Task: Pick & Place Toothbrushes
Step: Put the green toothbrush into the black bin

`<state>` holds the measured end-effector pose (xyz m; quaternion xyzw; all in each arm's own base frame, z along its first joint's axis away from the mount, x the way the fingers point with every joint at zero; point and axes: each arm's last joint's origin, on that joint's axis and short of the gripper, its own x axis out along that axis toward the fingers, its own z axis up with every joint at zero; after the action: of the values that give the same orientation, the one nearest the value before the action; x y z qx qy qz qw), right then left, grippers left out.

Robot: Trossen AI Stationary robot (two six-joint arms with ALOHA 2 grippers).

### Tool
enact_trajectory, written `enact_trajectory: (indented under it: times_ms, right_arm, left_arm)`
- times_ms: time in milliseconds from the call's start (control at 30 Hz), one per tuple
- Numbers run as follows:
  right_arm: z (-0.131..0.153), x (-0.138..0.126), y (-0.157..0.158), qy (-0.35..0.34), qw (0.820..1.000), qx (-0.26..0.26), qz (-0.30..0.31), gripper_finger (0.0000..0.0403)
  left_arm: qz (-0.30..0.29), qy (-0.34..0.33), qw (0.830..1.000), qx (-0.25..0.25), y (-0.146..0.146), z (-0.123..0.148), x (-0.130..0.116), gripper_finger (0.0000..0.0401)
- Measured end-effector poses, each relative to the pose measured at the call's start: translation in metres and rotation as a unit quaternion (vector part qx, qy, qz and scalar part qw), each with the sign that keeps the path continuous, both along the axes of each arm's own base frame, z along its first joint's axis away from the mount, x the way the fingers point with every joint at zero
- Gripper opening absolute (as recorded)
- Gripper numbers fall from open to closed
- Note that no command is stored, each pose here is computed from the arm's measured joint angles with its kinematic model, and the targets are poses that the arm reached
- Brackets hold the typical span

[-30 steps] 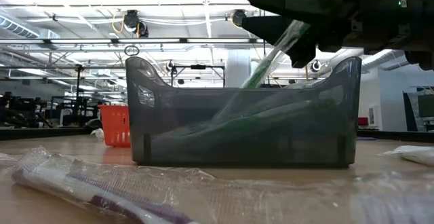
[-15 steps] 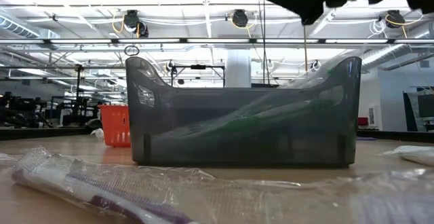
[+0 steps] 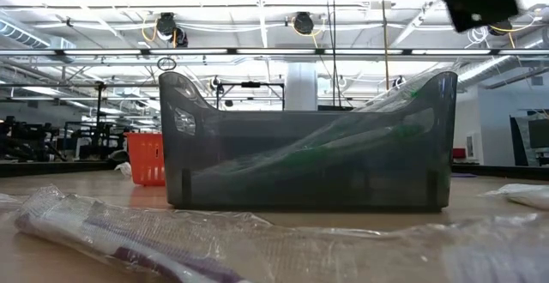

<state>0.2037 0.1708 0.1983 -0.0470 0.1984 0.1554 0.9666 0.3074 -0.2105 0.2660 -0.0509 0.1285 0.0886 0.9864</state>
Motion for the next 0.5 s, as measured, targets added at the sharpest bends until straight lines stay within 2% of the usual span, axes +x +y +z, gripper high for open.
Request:
enact_trajectory:
  times_ms: [233, 500]
  right_arm:
    - [-0.023, -0.014, 0.028, 0.043, 0.997, -0.005, 0.069, 0.0209]
    - [-0.054, -0.014, 0.042, 0.087, 0.993, -0.012, 0.077, 0.0209]
  left_arm:
    - [0.000, 0.000, 1.000, 0.000, 0.000, 0.000, 0.000, 0.0129]
    - [-0.001, 0.000, 1.000, 0.003, 0.000, 0.000, 0.000, 0.0129]
